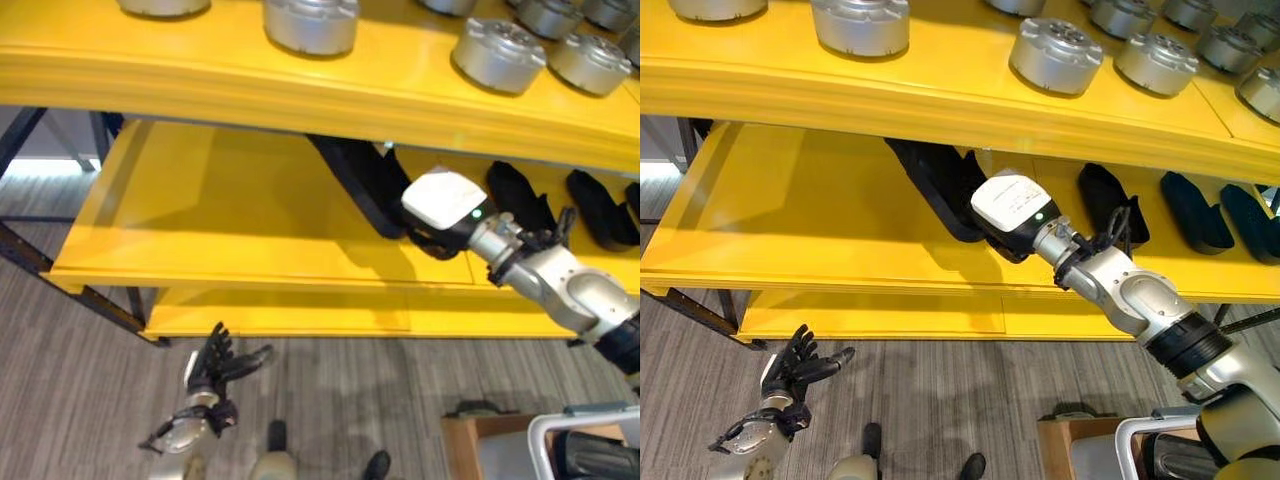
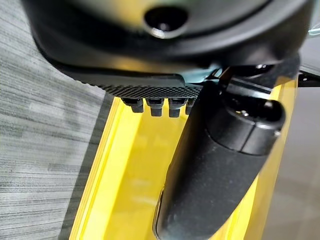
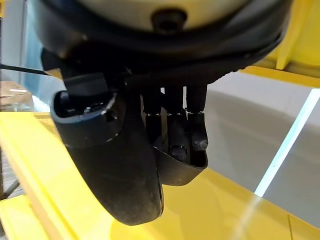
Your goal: Move parts from the plastic box to the shelf.
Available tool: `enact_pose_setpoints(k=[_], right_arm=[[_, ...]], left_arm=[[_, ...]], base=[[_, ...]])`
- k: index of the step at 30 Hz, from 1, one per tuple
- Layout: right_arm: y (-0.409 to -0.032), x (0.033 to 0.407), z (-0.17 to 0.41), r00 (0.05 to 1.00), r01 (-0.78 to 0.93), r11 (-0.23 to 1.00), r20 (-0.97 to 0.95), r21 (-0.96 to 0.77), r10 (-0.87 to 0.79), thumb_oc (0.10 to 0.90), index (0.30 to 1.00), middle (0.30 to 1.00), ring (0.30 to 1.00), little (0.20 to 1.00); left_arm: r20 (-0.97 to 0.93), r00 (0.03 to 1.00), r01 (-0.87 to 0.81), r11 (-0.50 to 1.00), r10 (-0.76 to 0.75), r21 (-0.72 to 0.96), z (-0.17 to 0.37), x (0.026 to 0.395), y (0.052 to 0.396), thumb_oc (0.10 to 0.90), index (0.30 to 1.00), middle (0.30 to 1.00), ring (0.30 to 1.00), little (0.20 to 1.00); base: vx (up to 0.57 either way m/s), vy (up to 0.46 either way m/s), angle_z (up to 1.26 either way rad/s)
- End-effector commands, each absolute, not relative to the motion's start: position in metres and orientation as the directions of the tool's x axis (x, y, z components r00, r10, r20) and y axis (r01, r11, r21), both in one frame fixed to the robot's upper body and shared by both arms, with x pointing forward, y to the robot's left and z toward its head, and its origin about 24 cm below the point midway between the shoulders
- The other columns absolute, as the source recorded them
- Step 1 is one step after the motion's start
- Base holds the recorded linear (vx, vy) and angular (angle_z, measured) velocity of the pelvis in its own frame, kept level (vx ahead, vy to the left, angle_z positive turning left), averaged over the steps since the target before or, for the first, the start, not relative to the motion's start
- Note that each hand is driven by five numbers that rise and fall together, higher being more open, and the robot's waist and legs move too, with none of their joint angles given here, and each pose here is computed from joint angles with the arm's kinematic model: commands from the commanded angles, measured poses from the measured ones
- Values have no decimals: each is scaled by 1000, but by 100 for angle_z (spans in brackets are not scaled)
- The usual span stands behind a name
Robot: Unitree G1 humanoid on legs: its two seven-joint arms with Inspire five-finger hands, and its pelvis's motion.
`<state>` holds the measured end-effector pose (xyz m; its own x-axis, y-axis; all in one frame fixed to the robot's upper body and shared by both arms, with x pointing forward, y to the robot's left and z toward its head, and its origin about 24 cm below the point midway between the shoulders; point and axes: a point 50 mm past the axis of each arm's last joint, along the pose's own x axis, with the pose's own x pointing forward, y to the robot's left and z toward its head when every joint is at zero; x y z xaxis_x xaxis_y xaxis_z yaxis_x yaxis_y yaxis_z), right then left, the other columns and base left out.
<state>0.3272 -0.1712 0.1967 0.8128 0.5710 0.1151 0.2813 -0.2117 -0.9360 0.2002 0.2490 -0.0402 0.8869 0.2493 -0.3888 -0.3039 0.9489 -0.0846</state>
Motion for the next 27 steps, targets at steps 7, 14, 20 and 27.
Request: enact_pose_setpoints(k=[7,14,20,27], right_arm=[[-176,339,270,778,513,-157,380,-844,500,400,300,300,300,300],[-179,337,272,773,525,-144,399,-839,494,400,300,300,300,300],[-180,337,256,789,475,-86,380,-876,483,400,300,300,300,300],[-171,336,260,772,480,-110,360,-870,525,400,300,300,300,300]], left_arm=[[-165,976,-140,990,142,22,4,242,243,900,1000,1000,1000,1000],[-140,975,-172,985,170,-1,8,245,245,900,1000,1000,1000,1000],[-223,953,-227,970,203,-85,-13,223,242,900,1000,1000,1000,1000],[-227,958,-200,976,174,-92,-14,224,236,900,1000,1000,1000,1000]], base=[[7,133,7],[33,-121,18],[95,-356,24],[16,-159,7]])
